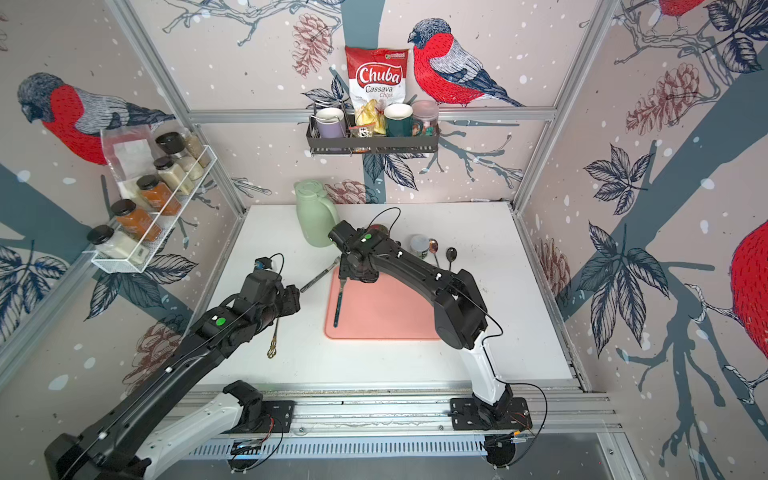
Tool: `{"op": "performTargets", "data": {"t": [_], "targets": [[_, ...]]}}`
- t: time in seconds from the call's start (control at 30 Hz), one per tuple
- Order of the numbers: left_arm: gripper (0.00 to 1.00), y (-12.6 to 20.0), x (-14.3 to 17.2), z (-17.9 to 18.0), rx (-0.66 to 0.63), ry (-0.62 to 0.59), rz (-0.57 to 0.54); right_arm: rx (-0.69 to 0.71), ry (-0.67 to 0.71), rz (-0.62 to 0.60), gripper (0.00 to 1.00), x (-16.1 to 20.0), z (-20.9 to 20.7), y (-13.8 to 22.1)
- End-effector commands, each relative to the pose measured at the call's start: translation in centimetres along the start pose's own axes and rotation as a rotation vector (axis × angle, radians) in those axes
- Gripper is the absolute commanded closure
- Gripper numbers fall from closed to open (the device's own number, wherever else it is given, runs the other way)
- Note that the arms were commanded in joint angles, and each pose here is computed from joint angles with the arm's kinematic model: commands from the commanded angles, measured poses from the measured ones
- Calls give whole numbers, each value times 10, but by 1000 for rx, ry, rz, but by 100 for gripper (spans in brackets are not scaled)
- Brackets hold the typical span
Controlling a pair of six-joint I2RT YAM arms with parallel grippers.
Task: Set the spoon and fork side by side
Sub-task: Place the fork on the tray, then pick up the spoon from the center of the board.
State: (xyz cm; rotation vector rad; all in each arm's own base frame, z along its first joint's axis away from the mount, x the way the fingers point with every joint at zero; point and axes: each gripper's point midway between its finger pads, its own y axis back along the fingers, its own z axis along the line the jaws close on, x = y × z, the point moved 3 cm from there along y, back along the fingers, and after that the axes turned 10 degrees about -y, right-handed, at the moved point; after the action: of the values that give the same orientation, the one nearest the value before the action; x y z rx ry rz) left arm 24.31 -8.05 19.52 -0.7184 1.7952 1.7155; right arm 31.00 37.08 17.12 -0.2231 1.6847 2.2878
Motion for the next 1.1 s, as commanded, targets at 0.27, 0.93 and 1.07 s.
{"op": "performTargets", "data": {"t": [0.27, 0.93, 1.07], "targets": [[40, -80, -28, -17, -16, -233, -16, -119, 61, -87, 38, 5, -55, 26], [57, -140, -21, 28, -252, -139, 333, -223, 115, -123, 39, 30, -86, 2], [56, -126, -11, 35, -255, -80, 306, -212, 126, -110, 38, 34, -88, -8]]}}
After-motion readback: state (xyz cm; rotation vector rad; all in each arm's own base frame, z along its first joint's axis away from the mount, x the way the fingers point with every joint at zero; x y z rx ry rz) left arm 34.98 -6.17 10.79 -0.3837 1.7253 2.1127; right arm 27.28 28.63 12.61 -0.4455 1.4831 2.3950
